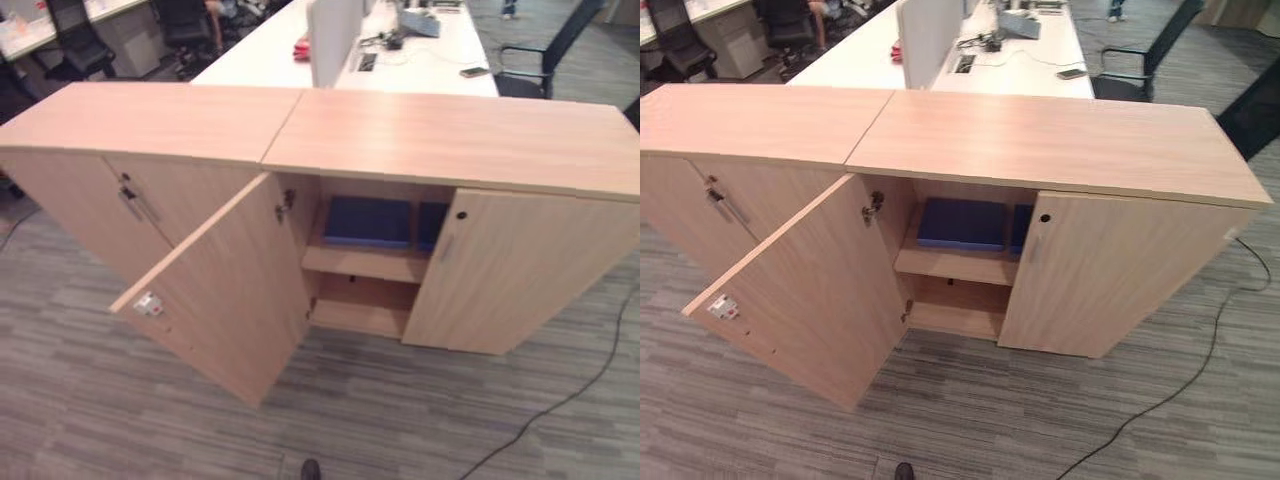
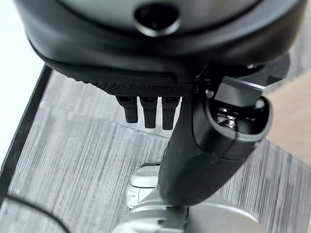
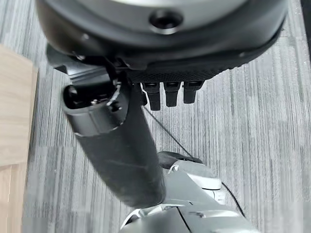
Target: Put the empty folder in the office cabinet
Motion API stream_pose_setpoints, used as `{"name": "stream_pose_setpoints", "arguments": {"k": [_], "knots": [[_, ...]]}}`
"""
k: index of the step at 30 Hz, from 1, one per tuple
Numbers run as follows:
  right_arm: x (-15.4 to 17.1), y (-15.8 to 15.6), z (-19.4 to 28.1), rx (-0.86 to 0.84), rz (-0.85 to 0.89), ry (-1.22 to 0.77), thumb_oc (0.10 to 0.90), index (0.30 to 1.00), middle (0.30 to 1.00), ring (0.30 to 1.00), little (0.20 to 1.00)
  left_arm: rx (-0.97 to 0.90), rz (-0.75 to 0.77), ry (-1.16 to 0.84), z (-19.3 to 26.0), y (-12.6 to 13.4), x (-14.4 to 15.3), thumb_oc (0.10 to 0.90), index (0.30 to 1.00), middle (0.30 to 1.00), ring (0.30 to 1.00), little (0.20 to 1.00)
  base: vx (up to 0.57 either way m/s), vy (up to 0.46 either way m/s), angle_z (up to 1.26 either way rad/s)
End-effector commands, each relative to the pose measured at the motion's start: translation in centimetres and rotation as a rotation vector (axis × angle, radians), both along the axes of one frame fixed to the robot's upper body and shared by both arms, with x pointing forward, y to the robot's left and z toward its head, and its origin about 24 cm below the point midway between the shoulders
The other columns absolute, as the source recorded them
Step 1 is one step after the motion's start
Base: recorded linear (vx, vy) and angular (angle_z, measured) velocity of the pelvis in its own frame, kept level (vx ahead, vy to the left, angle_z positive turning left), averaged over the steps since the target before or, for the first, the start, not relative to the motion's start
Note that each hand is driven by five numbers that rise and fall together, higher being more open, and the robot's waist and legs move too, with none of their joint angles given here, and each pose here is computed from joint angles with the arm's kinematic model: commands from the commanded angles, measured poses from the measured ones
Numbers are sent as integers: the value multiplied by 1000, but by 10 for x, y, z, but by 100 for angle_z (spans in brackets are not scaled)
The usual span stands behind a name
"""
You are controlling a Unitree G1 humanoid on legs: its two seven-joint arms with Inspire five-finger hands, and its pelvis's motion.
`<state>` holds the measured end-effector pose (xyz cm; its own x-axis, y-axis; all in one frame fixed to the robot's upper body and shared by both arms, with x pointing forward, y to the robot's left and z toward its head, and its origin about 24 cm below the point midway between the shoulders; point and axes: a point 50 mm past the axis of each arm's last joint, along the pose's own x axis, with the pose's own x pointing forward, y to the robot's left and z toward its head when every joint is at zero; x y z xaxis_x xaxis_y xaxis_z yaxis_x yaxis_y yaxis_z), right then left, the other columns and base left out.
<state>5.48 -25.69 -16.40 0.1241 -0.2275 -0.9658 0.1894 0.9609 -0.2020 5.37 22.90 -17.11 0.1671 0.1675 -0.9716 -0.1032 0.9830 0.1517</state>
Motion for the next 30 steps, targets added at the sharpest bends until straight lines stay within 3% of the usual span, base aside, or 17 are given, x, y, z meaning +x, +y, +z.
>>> {"name": "stream_pose_setpoints", "arguments": {"k": [1,10,16,17,23,30], "knots": [[3,-3,1,-5,-20,-9,800,900,900,900,900,-66,91,-77,0,-10,15,800,900,900,900,900,-17,65,34],[-8,-26,8,-58,-92,-2,800,900,900,900,900,115,196,-229,22,50,37,800,900,900,900,900,22,116,23],[-16,-30,9,-63,-118,17,800,900,900,900,900,236,241,-478,60,89,84,800,900,900,900,900,55,110,6],[-14,-29,8,-57,-126,10,800,900,900,900,900,290,248,-596,81,104,104,800,900,900,900,900,41,87,-6],[-15,-18,4,-22,-107,8,800,900,900,900,900,419,200,-751,122,125,141,800,900,900,900,900,46,61,-10],[-17,-15,3,-15,-99,6,800,900,900,900,900,474,115,-894,161,128,179,800,900,900,900,900,28,18,-14]]}}
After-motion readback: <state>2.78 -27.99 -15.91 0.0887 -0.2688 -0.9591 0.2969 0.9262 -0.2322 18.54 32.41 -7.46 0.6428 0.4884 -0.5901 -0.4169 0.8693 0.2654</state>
